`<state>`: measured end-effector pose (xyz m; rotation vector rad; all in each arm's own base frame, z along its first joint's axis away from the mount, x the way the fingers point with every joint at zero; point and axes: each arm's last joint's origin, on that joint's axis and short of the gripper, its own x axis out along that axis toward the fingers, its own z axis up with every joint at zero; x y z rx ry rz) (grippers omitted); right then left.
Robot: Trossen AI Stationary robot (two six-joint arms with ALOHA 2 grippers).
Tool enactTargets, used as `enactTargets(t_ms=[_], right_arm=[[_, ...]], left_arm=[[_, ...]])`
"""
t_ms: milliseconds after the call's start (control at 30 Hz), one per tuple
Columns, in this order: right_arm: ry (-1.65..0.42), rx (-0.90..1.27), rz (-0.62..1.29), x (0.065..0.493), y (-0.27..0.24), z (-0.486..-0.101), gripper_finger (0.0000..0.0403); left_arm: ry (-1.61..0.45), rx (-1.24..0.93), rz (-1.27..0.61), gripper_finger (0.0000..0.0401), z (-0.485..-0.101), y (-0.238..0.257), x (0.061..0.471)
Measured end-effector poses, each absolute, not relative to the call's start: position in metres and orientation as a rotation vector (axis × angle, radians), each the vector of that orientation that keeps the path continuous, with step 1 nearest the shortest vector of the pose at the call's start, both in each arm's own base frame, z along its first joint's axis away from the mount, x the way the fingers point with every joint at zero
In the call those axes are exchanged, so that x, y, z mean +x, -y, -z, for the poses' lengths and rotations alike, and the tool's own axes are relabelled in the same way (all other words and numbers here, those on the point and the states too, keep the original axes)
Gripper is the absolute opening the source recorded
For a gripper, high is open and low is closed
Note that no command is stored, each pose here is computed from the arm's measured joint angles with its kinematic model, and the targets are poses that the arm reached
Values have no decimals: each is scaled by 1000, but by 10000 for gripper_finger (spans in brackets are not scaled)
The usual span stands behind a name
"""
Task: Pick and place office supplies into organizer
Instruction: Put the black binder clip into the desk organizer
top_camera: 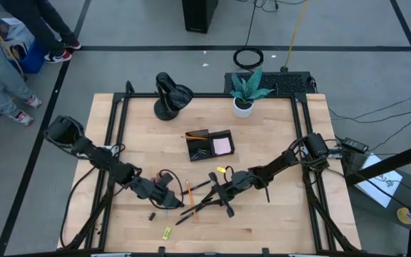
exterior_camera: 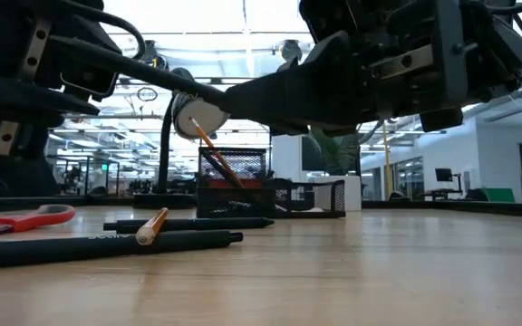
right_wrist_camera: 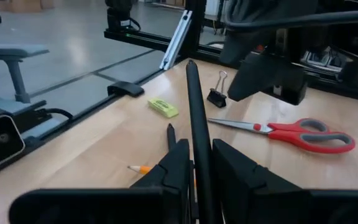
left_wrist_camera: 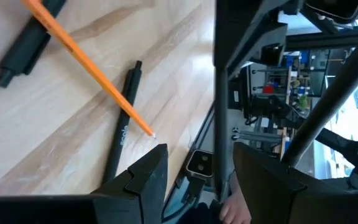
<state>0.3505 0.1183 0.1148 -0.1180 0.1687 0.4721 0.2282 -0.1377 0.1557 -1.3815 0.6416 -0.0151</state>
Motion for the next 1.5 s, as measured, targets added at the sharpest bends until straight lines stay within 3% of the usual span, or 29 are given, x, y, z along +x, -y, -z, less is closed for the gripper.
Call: enactTargets(t_ms=[1500], right_arm=[[-234, -187, -378, 381, -102, -128, 51]], left_arm=[[-614, -1337, 44, 186, -157, 139, 228]])
